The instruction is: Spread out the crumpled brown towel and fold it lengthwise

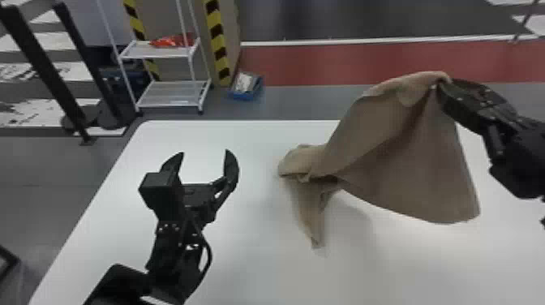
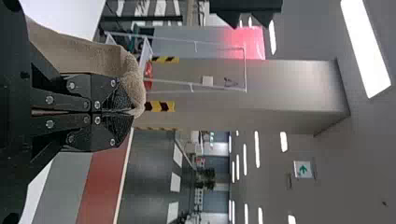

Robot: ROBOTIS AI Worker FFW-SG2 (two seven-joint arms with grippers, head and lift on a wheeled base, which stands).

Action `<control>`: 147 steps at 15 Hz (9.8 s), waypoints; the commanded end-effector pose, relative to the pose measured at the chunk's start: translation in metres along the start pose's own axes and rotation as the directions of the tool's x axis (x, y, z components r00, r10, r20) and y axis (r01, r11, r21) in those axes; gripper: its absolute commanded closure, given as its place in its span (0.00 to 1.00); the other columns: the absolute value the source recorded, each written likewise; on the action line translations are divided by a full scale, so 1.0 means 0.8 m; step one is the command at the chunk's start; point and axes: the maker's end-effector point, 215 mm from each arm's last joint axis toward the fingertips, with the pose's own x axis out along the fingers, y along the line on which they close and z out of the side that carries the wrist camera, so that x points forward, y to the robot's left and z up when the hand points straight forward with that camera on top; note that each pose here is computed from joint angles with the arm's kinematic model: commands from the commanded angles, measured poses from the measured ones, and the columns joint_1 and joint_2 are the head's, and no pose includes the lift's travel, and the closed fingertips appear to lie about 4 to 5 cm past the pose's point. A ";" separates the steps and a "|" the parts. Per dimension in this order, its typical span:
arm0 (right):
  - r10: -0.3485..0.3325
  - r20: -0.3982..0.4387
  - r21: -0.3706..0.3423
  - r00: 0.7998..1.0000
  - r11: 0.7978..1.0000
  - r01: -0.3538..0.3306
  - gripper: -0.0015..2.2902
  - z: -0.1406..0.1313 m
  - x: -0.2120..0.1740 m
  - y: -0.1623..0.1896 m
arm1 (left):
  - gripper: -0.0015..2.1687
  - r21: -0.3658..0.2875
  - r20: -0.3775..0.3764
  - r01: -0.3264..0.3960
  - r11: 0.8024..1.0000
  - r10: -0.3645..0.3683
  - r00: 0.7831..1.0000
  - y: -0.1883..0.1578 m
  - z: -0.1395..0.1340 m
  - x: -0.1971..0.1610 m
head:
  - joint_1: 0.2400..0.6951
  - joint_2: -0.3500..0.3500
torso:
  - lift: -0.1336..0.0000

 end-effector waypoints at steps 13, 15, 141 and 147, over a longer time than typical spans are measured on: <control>-0.400 -0.373 0.086 0.837 0.883 0.461 0.65 -0.349 -0.082 -0.275 | 0.10 -0.021 -0.022 0.198 0.980 -0.198 0.980 -0.116 -0.017 -0.032 | 1.00 0.11 | 0.08; -0.382 -0.388 0.087 0.839 0.891 0.446 0.65 -0.360 -0.089 -0.260 | 0.10 -0.028 -0.049 0.267 0.963 -0.268 0.962 -0.158 -0.029 -0.045 | 1.00 0.06 | 0.08; -0.479 -0.266 0.020 0.836 0.865 0.502 0.65 -0.153 -0.127 -0.482 | 0.64 0.199 -0.133 -0.108 0.974 0.136 0.982 -0.038 -0.016 -0.002 | 1.00 0.00 | 0.08; -0.471 -0.286 0.046 0.835 0.863 0.503 0.65 -0.167 -0.129 -0.488 | 0.64 0.183 -0.113 -0.128 0.975 0.150 0.982 -0.020 0.003 0.003 | 0.91 0.00 | 0.08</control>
